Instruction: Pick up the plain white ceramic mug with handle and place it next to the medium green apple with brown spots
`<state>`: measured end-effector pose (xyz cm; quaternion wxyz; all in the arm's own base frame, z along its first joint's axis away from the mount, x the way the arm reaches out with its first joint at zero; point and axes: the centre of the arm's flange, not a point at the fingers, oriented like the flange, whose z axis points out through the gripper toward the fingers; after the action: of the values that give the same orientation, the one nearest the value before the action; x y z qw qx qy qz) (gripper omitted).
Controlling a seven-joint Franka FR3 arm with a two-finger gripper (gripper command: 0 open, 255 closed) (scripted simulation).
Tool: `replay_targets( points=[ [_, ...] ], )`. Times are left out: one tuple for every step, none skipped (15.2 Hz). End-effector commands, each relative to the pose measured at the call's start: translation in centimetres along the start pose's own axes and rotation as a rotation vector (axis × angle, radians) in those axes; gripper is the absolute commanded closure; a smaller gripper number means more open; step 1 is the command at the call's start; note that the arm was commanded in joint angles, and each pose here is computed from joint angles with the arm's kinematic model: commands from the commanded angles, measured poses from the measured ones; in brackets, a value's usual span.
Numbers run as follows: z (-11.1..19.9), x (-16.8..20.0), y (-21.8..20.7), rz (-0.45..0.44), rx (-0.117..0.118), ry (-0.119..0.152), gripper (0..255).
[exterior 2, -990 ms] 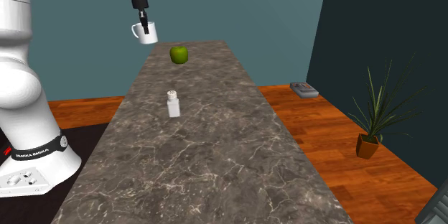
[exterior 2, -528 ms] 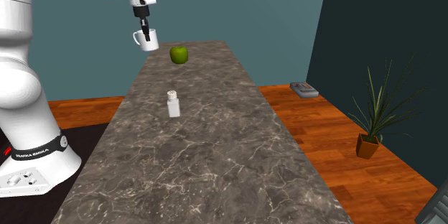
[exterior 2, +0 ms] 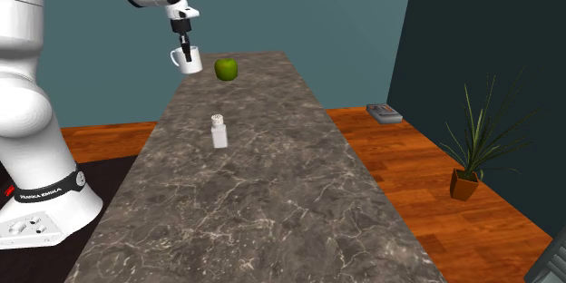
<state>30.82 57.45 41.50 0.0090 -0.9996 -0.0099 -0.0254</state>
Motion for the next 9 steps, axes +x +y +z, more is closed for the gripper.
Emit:
replay_targets(
  points=[
    [1.0,-0.1,0.1,0.000,0.001,0.000,255],
    [1.5,-0.1,0.1,0.000,0.001,0.000,255],
    [2.0,-0.2,0.1,0.000,0.001,0.000,255],
    [2.6,-0.2,0.1,0.000,0.001,0.000,255],
    [3.1,-0.2,0.1,0.000,0.001,0.000,255],
    [3.6,-0.3,0.1,0.000,0.001,0.000,255],
    [4.2,-0.3,0.1,0.000,0.001,0.000,255],
    [4.7,-0.3,0.1,0.000,0.001,0.000,255],
    [5.4,-0.3,0.1,0.000,0.001,0.000,255]
  ],
)
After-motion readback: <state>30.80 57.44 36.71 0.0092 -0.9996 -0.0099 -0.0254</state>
